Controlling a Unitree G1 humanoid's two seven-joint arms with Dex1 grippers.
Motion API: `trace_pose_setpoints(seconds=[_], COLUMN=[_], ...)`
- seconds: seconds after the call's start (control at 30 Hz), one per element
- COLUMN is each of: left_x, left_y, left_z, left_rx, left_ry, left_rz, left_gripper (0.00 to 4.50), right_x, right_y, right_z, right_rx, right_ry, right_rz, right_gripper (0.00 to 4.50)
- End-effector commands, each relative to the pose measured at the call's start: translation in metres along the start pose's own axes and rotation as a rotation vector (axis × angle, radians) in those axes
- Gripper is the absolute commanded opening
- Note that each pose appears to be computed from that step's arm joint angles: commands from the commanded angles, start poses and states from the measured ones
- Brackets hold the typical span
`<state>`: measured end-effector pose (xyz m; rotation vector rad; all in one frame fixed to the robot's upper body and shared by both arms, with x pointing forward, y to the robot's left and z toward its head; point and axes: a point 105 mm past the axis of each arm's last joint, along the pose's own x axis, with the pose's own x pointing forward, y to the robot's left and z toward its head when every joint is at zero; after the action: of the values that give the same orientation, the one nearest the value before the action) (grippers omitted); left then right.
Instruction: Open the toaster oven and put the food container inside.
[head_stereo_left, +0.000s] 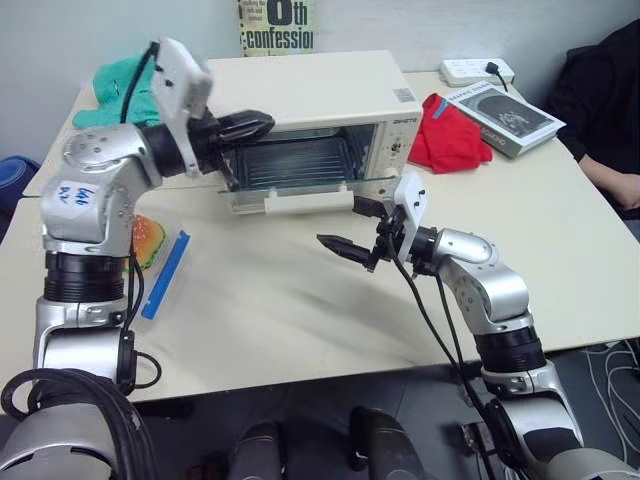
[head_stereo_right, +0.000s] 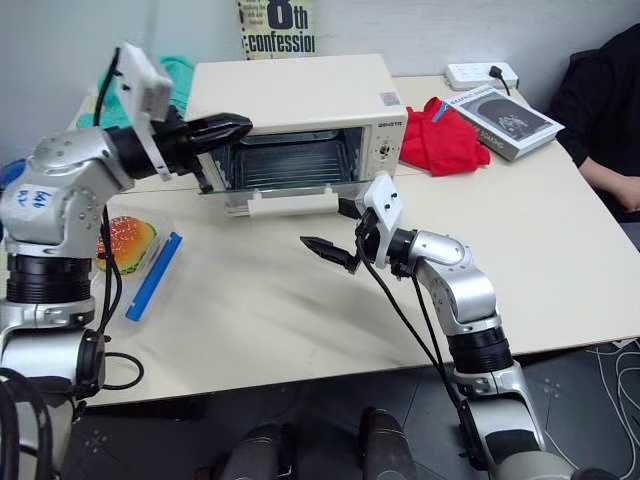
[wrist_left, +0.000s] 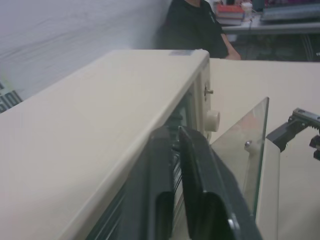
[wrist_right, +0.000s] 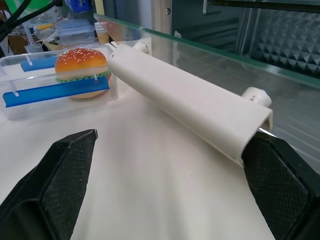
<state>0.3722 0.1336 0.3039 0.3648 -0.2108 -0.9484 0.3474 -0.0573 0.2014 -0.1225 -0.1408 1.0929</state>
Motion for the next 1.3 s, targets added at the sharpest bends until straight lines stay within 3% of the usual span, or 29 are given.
trace_pose_setpoints(seconds=[0.03, 0.47, 0.73, 0.83, 0.93, 1.3], left_x=[0.003, 0.012, 0.009, 0.008, 0.006, 0.008], left_y=[-0.006, -0.012, -0.025, -0.034, -0.044, -0.071], left_z=[0.011, -0.037, -0.044, -0.049, -0.062, -0.116], left_rx=[0.072, 0.178, 0.196, 0.193, 0.200, 0.246], left_ry=[-0.030, 0.184, 0.217, 0.236, 0.280, 0.509], left_rz=[-0.052, -0.127, -0.203, -0.243, -0.294, -0.353], left_gripper=[0.02, 0.02, 0.02, 0.02, 0.02, 0.02], right_x=[0.003, -0.005, -0.065, -0.097, -0.109, -0.104], right_y=[0.006, 0.010, 0.030, 0.053, 0.055, 0.036], right_z=[0.010, 0.014, 0.004, 0.015, 0.028, 0.059], right_rx=[-0.024, -0.022, -0.022, 0.021, 0.029, -0.012], right_ry=[-0.041, -0.057, 0.090, 0.122, 0.121, 0.042], right_rz=[0.011, -0.022, -0.002, 0.105, 0.103, 0.021], right_gripper=[4.50, 4.50, 4.50, 4.50, 4.50, 4.50])
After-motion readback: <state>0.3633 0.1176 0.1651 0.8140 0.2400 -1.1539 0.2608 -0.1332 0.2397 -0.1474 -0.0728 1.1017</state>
